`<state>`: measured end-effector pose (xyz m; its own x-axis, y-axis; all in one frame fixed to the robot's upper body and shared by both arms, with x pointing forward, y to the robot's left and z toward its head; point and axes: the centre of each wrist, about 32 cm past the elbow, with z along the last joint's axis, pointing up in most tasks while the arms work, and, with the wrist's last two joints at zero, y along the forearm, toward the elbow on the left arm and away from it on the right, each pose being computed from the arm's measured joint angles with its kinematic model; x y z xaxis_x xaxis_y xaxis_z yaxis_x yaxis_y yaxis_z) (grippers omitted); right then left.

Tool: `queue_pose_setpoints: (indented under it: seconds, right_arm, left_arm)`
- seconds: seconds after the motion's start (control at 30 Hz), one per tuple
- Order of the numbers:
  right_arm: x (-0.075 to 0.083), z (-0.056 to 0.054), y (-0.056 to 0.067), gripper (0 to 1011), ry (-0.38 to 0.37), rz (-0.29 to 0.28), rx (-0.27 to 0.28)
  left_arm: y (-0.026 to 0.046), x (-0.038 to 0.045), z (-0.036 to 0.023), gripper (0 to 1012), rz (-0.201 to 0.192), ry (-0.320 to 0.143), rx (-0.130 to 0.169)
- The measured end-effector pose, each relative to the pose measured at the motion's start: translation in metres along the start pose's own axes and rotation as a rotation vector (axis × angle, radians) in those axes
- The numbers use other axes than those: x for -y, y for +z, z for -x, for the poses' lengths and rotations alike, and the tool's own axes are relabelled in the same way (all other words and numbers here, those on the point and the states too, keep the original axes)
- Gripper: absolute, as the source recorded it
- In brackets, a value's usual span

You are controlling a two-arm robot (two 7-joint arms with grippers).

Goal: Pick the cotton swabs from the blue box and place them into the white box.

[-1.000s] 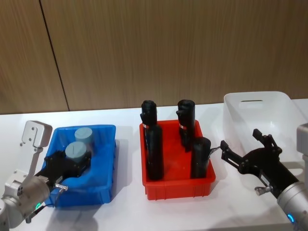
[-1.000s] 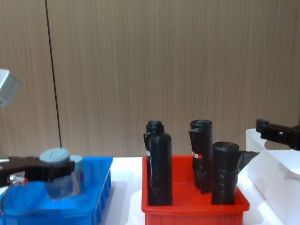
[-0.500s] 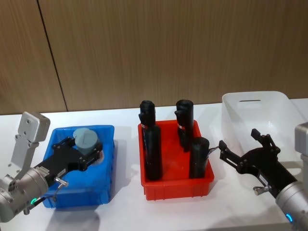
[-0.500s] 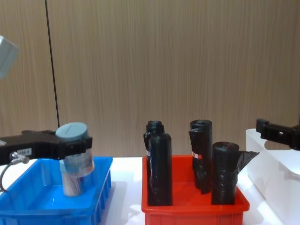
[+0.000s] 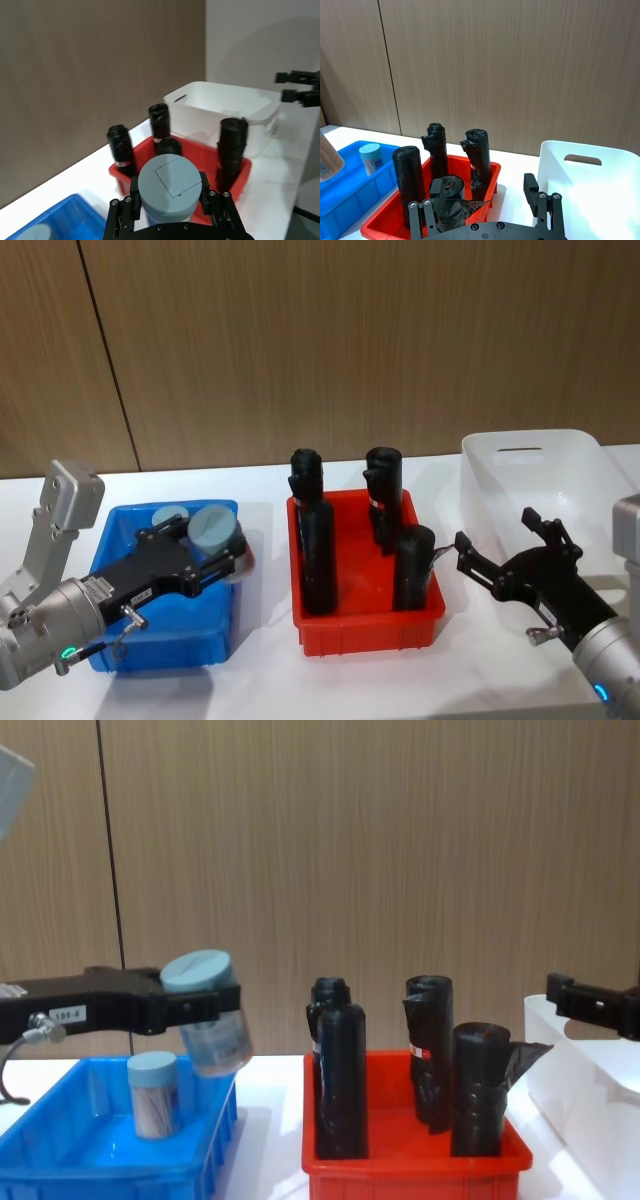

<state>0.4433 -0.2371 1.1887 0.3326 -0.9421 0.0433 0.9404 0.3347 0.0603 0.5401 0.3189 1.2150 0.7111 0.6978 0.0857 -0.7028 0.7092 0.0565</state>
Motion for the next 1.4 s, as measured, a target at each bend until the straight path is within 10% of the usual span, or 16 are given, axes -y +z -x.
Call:
queue_pose_setpoints:
  seconds: [0.67,1.4]
  right_arm:
    - [0.000,0.000,0.000,1002,0.000,0.000,0.000]
    - [0.000,0.000,0.000,1002,0.008,-0.004,0.000]
  left_arm:
    - [0.0125,0.0132,-0.0134,664,0.032,-0.315,-0.044]
    - [0.0116,0.0192,-0.0186,664,0.040,-0.404,-0.080]
